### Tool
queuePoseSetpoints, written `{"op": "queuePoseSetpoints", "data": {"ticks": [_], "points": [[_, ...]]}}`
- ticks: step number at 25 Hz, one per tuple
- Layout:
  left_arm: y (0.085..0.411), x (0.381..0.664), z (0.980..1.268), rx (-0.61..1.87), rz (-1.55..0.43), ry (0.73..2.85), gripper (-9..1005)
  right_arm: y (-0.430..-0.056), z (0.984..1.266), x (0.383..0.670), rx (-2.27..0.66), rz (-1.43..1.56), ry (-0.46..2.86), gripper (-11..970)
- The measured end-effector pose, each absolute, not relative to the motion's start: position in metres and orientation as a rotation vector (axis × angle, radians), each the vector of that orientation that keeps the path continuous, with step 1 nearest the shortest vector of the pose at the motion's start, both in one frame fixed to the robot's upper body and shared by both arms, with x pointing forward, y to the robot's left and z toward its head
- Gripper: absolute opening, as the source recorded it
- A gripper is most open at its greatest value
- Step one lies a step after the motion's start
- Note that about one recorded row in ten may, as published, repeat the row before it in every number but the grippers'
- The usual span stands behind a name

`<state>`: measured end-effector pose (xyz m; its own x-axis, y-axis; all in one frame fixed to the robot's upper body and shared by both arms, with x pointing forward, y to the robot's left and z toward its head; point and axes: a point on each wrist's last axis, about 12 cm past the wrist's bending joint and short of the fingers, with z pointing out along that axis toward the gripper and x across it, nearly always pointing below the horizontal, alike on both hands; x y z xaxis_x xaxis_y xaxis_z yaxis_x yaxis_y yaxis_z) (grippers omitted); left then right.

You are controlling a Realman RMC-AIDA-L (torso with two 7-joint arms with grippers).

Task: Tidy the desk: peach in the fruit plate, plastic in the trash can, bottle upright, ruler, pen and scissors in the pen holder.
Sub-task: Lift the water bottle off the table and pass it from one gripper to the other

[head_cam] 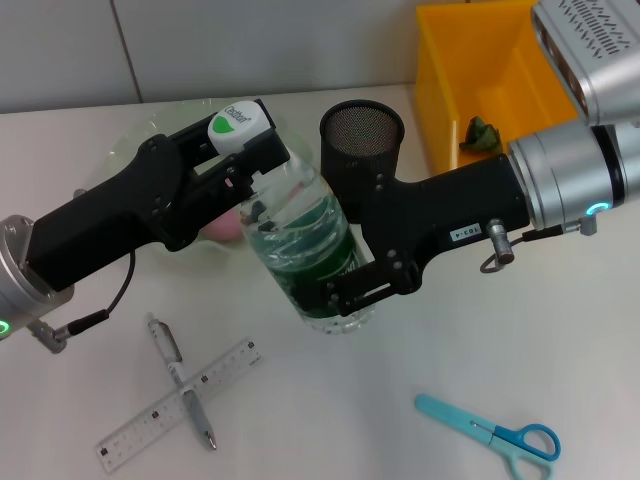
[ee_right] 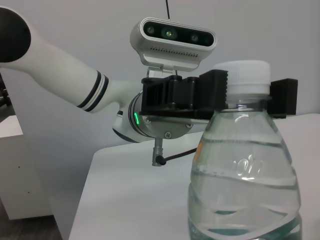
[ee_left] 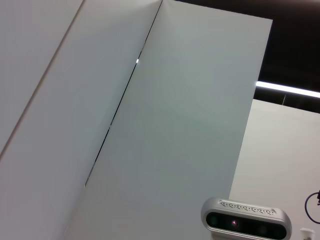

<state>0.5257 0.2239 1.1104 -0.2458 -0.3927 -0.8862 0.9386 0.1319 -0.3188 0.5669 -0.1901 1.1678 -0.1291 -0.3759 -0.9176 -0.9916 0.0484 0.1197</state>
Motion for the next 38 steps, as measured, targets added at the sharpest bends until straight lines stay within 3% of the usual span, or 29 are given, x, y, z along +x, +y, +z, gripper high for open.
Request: {"op": "queuePoseSetpoints", "data": {"ticks": [38], "points": [[0.226,0.529,1.11,0.625,-1.403,1.229,439,-0.189,1.181,0.572,-1.405,1.054,1.599,772]]}}
